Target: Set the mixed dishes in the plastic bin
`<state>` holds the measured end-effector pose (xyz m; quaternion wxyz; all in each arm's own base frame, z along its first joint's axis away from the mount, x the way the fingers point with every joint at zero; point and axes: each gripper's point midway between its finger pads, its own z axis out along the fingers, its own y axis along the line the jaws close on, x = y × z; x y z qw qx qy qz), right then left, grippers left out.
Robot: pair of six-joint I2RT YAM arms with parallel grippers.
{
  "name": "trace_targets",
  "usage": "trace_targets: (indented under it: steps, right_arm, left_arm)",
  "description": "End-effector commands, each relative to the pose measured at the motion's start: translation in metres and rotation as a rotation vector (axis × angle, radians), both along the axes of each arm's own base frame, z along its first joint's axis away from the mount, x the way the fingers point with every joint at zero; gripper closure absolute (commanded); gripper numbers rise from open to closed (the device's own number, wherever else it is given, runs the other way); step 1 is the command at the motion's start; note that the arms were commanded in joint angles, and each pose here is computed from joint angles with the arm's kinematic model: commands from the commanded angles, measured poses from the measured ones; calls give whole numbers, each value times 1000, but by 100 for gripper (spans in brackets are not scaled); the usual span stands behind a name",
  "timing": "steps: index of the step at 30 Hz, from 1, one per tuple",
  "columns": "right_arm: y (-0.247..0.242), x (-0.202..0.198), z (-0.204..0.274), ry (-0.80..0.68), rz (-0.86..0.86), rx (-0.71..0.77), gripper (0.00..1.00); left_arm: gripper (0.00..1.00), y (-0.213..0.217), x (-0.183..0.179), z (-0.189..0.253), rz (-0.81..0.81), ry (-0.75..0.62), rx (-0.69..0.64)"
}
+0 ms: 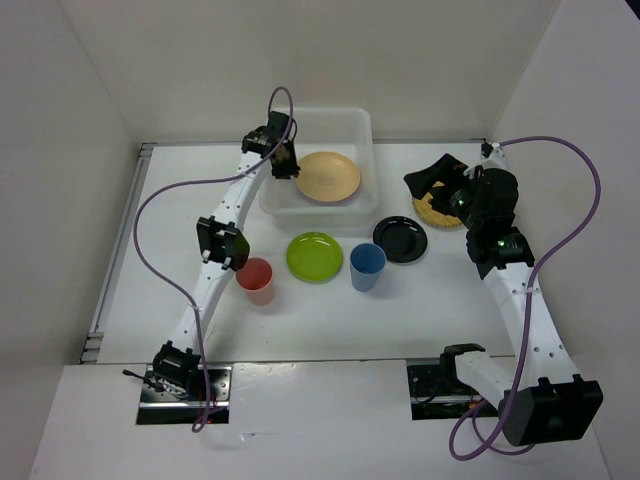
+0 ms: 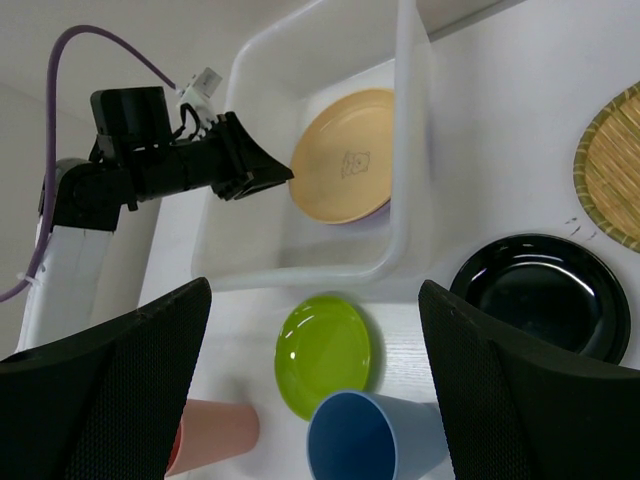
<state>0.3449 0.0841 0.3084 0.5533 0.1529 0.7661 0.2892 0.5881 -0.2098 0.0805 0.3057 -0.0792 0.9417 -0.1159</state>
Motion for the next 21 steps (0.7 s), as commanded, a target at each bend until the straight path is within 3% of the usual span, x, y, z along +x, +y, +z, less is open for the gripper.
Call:
trace_targets:
  steps: [1, 5, 8, 11, 12, 17, 21]
  right_arm:
    - [1, 2, 9, -39, -5, -5, 11]
    - [-5, 5, 3, -25, -29, -31, 11]
    - [-16, 7, -16, 22, -83, -14, 11]
    - [-19, 12, -26, 26, -87, 11, 11]
    - [-18, 10, -34, 48, -82, 25, 11]
    - [-36, 20, -61, 119, -184, 33, 11]
    - [-57, 26, -76, 159, -271, 114, 11]
  left_arm:
    - [66, 1, 10, 32, 10, -89, -8]
    - [59, 9, 12, 93, 35, -203, -4]
    - [57, 13, -3, 180, 41, -345, -29]
    - [49, 25, -20, 238, 39, -442, -17]
    - [49, 32, -36, 279, 45, -514, -29]
    - [43, 62, -115, 391, 55, -685, -41]
    - [40, 79, -171, 419, 48, -694, -34]
